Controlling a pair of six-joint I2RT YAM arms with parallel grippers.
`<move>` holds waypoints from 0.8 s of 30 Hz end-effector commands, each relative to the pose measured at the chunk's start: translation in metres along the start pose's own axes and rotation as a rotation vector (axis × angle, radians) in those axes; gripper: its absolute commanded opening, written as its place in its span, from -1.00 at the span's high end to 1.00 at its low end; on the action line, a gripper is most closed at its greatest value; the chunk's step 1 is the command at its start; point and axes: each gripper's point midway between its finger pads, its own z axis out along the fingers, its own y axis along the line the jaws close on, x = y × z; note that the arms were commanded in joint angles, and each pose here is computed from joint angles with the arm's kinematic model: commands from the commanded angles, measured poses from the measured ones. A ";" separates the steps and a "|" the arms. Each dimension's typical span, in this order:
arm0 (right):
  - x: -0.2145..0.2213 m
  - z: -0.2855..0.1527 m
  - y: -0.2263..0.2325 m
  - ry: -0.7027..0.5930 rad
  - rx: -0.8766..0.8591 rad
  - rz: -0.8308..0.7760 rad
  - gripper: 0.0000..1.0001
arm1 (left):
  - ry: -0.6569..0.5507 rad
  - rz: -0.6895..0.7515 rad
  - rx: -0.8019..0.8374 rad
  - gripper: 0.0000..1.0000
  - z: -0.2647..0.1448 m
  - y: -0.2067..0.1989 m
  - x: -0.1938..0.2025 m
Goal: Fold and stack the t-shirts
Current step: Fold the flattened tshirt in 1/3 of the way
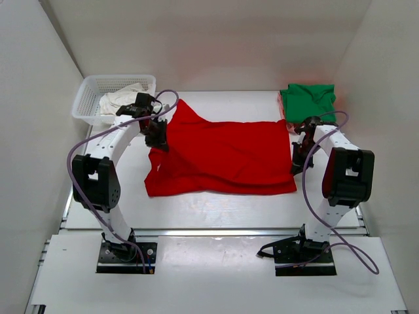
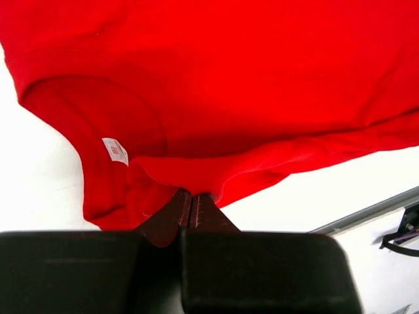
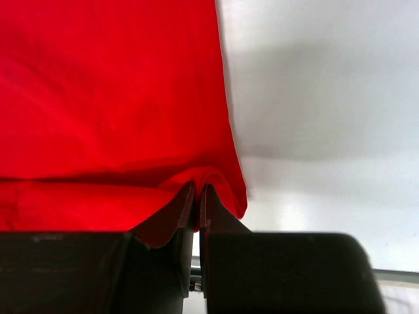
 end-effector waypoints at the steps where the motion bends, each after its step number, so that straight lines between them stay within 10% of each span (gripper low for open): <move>1: -0.020 -0.005 0.003 -0.050 -0.011 -0.002 1.00 | -0.078 0.020 0.003 1.00 -0.009 0.000 -0.022; 5: -0.040 -0.006 0.004 -0.079 -0.005 -0.005 0.96 | -0.093 0.012 -0.021 0.91 0.001 0.008 -0.037; 10: -0.072 -0.017 -0.003 -0.172 0.041 0.028 0.19 | -0.204 -0.079 -0.045 -0.05 0.003 0.023 -0.082; 15: -0.068 -0.034 -0.004 -0.262 0.025 0.064 -0.22 | -0.344 -0.169 -0.091 -0.25 -0.042 0.025 -0.097; 24: 0.014 -0.022 0.004 -0.250 -0.013 0.115 -0.15 | -0.132 -0.250 -0.102 -0.33 -0.019 0.006 0.090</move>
